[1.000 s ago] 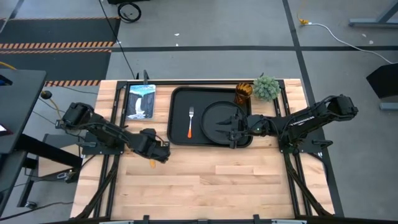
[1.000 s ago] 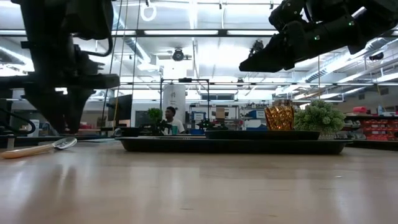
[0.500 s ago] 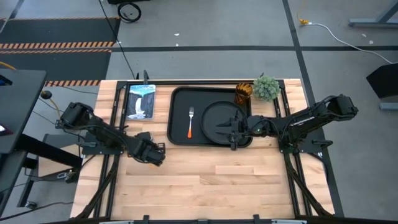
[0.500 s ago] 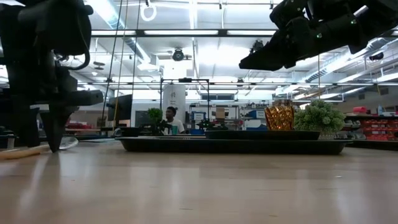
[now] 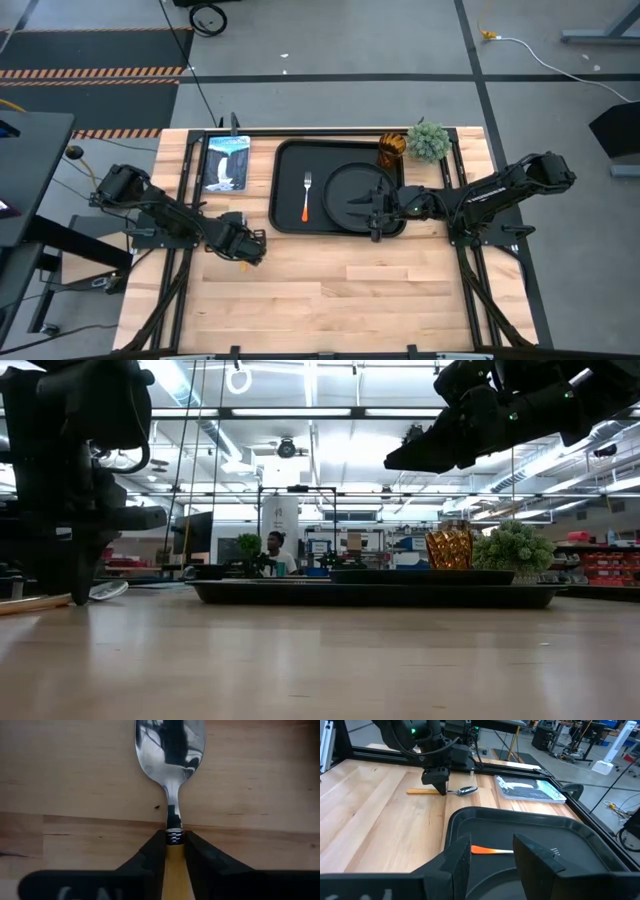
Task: Pick and place plate/cup/fork/spoon on tray
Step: Put the spoon on the tray to the left of the fork
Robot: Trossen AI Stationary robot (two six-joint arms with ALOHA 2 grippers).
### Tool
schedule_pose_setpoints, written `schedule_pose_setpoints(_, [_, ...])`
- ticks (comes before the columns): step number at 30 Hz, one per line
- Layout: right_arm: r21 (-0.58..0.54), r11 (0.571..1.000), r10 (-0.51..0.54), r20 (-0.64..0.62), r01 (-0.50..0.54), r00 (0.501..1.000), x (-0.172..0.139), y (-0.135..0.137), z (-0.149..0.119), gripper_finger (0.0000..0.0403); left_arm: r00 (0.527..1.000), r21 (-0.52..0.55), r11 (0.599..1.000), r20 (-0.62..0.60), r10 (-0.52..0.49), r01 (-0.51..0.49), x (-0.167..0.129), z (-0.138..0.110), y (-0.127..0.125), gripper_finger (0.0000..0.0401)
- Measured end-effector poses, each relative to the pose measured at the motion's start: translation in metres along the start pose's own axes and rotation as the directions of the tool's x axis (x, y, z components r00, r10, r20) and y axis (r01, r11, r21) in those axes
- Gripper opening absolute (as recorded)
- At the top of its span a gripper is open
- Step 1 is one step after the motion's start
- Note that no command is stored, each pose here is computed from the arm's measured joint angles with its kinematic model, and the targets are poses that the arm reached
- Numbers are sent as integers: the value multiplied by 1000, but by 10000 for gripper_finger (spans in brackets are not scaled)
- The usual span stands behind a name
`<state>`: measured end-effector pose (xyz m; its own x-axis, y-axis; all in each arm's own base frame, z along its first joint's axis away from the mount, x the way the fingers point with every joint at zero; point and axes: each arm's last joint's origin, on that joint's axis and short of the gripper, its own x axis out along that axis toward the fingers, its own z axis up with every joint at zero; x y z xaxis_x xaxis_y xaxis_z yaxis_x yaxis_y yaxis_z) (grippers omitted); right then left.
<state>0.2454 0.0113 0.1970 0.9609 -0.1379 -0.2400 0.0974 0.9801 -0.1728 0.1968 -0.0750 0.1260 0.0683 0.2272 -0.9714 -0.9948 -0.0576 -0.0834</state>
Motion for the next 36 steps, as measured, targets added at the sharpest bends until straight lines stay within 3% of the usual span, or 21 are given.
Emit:
schedule_pose_setpoints(3, [1,1000,0,0,0,1000,0,0,0,153,1000,4,1000,-2,2,-2,0,0,0,52])
schedule_pose_setpoints(12, [3,1000,0,0,0,1000,0,0,0,153,999,17,999,-8,-45,45,-9,4,3,68])
schedule_pose_setpoints(22, [3,1000,-2,16,2,1000,0,0,2,153,986,20,992,106,-129,128,-33,17,-11,60])
schedule_pose_setpoints(29, [0,1000,-3,27,3,1000,0,0,3,153,966,55,986,200,-163,155,-46,49,-38,60])
schedule_pose_setpoints(36, [0,1000,23,36,-23,999,0,1,3,153,933,118,963,243,-265,243,-47,95,-66,61])
